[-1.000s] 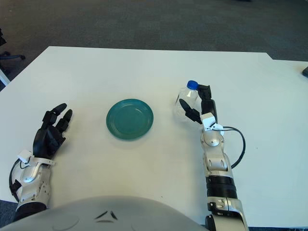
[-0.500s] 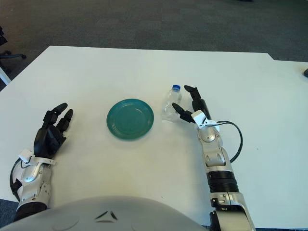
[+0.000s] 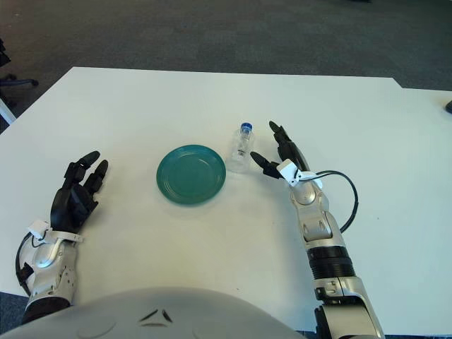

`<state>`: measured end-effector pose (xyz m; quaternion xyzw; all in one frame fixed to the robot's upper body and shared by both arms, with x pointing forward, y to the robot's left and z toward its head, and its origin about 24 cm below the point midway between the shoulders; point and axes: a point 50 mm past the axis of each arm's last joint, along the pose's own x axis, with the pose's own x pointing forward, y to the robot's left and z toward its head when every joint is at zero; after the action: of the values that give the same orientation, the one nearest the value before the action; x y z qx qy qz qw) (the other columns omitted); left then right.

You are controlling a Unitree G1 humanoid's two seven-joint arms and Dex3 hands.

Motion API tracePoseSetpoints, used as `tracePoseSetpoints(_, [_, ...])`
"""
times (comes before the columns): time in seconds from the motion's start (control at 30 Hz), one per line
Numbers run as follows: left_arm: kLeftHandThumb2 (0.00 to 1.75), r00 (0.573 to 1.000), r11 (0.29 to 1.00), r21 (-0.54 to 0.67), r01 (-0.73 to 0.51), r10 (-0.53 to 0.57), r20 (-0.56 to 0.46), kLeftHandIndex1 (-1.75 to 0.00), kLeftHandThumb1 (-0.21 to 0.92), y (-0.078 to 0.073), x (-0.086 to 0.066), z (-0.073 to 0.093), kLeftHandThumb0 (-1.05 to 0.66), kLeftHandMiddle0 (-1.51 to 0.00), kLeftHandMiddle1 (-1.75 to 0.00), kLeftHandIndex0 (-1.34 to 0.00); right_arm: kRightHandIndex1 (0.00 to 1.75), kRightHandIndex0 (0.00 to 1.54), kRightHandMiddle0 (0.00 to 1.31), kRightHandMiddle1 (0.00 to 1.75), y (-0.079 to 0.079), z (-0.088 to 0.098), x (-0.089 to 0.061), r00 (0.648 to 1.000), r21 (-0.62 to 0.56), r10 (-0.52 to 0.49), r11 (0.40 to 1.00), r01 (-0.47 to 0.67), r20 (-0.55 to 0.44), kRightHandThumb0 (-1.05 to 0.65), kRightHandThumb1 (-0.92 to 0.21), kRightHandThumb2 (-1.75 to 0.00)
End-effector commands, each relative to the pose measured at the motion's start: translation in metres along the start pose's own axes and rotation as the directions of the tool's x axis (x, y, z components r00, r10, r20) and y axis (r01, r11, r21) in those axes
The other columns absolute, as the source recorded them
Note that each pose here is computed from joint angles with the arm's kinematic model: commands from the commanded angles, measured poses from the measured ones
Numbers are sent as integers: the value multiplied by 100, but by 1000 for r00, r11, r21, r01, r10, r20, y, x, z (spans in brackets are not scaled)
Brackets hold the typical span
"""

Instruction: Put the bottle into the plate.

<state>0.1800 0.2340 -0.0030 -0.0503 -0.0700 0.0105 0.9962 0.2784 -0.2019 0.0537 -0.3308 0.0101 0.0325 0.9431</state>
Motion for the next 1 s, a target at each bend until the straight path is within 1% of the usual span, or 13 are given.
tracePoseSetpoints(0.0, [97,997,999,-28,-23,20,-79,-74,92,-4,-11,-14,-90,-29,0,0,1,2,1,6,-4,4,5,999,-22,-6,1000,7,34,-105,-92,-63])
tracePoseSetpoints(0.13, [97,997,999,-28,-23,20,-79,-74,92,-4,-12,-14,-90,-29,0,0,2,4,3,8,-3,4,6,999,-18,-7,1000,8,42,-105,-92,-62])
tracePoseSetpoints(0.3, [97,997,999,-28,-23,20,-79,-74,92,-6,-12,-14,-90,-29,0,0,0,7,0,20,-3,3,7,999,-2,-15,1000,15,40,-105,-92,-61])
tracePoseSetpoints(0.5, [97,997,999,-28,-23,20,-80,-74,92,-7,-12,-15,-90,-29,0,0,0,8,0,28,-3,1,9,999,36,-34,999,33,28,-105,-92,-58])
tracePoseSetpoints(0.97, [97,997,999,-28,-22,20,-80,-74,92,-10,-11,-16,-90,-29,0,0,1,11,0,40,-5,0,10,997,63,-68,996,67,21,-105,-92,-55])
